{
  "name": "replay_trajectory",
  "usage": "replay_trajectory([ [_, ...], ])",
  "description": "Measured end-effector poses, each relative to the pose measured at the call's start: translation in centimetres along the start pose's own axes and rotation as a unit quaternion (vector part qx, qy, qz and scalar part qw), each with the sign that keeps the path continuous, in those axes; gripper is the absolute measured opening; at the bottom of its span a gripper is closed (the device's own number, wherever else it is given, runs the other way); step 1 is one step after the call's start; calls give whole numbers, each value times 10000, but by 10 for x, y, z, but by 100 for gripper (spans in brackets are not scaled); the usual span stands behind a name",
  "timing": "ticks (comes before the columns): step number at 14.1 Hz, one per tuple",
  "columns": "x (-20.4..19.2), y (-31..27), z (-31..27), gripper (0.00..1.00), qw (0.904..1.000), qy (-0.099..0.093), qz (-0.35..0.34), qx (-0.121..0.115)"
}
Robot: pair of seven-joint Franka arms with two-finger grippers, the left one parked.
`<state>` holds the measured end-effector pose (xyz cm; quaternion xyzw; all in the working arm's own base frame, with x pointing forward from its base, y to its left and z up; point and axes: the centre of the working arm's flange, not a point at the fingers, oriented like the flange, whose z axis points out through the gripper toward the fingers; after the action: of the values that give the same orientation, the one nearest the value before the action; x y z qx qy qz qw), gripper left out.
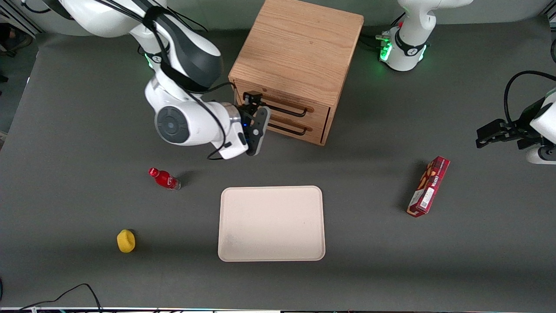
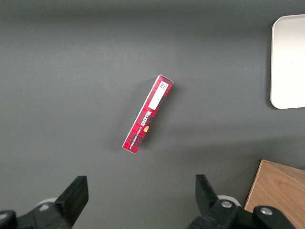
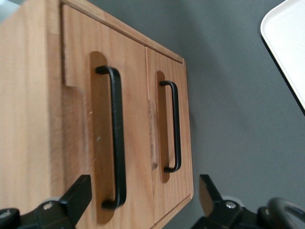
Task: Open upper drawer
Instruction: 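Hook the right gripper on the upper handle and pull the drawer outward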
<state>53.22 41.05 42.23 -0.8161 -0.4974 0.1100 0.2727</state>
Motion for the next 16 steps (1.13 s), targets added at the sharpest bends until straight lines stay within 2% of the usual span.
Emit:
replay_trajectory([
  [3,10,2,17,100,9998,84,193,47],
  [7,24,-4,43,100,9993,99,349,70],
  [12,27,-10,65,100,9994,4,322,105],
  [16,27,-3,70,100,9995,-12,322,10],
])
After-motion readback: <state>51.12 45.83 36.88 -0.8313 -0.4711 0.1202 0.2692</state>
